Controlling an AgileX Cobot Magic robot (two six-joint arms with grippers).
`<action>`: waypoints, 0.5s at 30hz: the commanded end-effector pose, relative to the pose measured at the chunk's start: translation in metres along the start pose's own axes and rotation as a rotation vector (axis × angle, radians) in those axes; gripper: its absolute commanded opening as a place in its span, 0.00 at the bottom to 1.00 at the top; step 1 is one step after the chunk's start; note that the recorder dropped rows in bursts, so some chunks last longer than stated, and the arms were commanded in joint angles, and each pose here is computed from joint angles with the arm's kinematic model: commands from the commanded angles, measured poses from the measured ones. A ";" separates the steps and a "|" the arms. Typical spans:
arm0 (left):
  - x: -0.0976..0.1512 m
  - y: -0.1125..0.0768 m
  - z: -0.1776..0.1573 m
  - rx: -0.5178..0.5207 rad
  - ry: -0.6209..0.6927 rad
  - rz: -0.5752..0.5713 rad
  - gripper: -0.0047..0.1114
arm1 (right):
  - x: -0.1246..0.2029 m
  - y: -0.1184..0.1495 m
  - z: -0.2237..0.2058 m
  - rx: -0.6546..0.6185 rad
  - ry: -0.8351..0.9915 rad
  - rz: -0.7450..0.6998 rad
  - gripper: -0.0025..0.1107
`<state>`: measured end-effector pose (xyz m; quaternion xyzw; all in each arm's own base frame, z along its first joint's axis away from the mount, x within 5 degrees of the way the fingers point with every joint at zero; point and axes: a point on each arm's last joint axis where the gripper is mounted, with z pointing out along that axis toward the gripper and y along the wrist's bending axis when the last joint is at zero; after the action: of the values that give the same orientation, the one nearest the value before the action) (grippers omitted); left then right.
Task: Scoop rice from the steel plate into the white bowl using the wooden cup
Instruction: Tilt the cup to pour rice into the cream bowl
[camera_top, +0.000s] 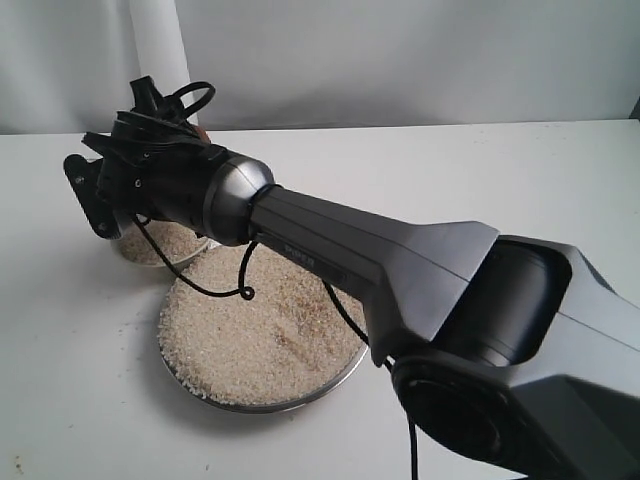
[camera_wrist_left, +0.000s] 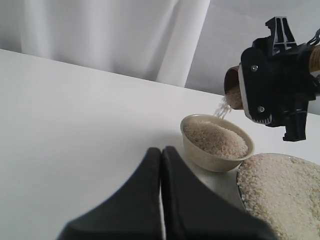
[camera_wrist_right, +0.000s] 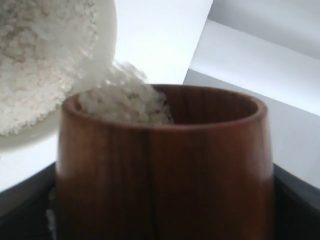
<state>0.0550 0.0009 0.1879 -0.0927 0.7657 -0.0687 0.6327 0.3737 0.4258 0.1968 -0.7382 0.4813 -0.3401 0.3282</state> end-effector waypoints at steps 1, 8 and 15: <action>-0.001 -0.001 0.000 0.010 -0.010 -0.006 0.04 | 0.003 -0.007 -0.003 0.038 0.017 -0.099 0.02; -0.001 -0.001 0.000 0.010 -0.010 -0.006 0.04 | 0.003 -0.008 -0.003 0.044 0.024 -0.187 0.02; -0.001 -0.001 0.000 0.010 -0.010 -0.006 0.04 | 0.005 -0.012 -0.004 0.082 0.049 -0.226 0.02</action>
<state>0.0550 0.0009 0.1879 -0.0927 0.7657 -0.0687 0.6327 0.3766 0.4241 0.2008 -0.7693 0.4035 -0.3958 0.2979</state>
